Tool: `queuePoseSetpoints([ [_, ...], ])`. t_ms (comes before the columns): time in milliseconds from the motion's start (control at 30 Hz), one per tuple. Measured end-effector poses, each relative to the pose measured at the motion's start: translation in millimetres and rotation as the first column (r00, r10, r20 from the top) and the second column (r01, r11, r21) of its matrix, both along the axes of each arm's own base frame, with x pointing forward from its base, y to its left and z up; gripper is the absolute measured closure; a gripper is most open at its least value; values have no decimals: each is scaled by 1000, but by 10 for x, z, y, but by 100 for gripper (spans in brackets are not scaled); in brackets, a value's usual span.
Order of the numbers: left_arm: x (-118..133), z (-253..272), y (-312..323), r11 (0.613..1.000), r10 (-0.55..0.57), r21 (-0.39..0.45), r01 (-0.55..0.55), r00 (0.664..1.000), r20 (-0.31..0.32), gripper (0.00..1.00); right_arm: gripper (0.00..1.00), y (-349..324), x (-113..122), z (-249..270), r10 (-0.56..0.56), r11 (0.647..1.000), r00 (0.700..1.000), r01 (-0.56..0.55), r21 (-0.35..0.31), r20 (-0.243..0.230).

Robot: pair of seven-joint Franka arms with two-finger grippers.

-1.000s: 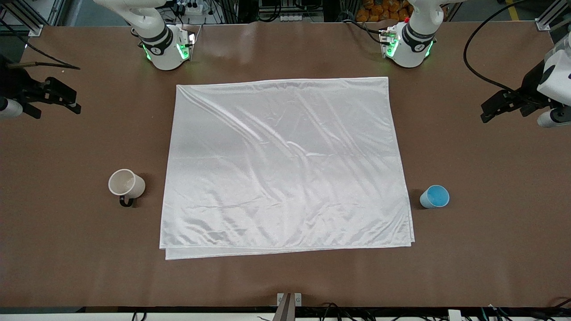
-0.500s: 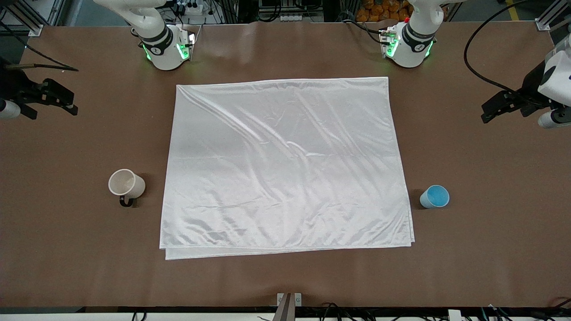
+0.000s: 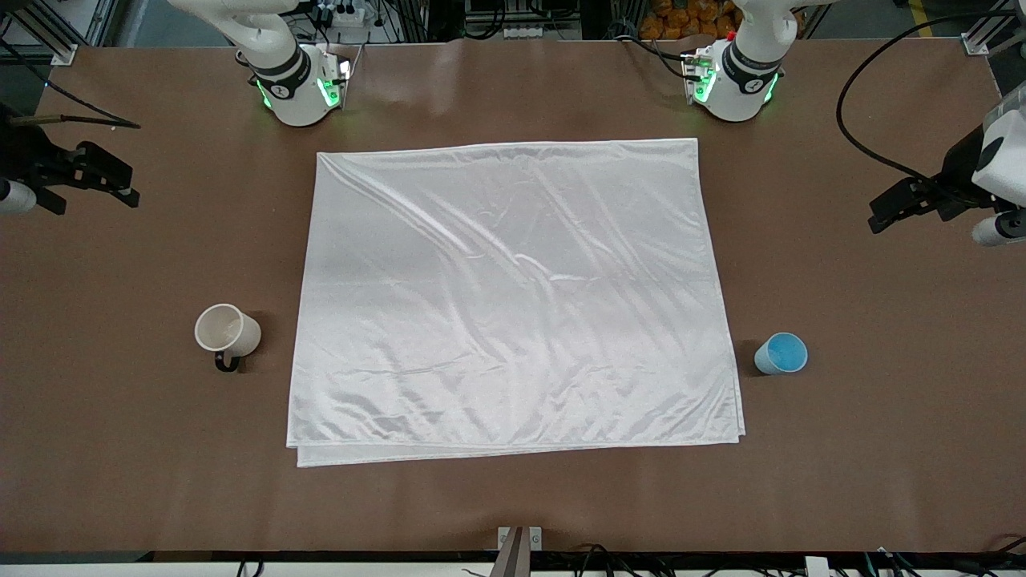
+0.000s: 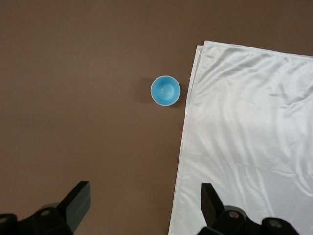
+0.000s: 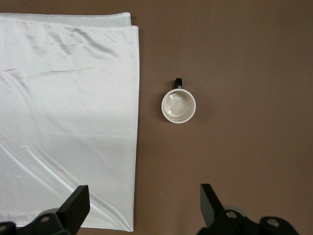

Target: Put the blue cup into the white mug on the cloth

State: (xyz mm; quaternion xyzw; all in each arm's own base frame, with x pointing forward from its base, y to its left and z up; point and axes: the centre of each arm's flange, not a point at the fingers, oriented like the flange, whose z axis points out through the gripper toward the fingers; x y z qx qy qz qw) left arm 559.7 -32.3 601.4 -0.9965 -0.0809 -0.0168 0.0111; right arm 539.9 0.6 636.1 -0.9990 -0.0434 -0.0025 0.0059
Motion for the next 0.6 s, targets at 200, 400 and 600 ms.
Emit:
queuePoseSetpoints([
  [200, 238, -309, 38, 1000, 3, -11, -3, 1000, 5, 0, 0, -45, 154, -240, -8, 1000, 1000, 8, 0, -24],
  [400, 484, -733, 133, 1000, 16, -22, -16, 1000, -10, 0, 0, -157, 458, -793, -26, 1000, 997, 27, 1, -70],
  [600, 725, -1270, 236, 999, 30, -35, -31, 999, -34, 0, 0, -339, 808, -1562, -54, 998, 992, 55, 2, -115],
])
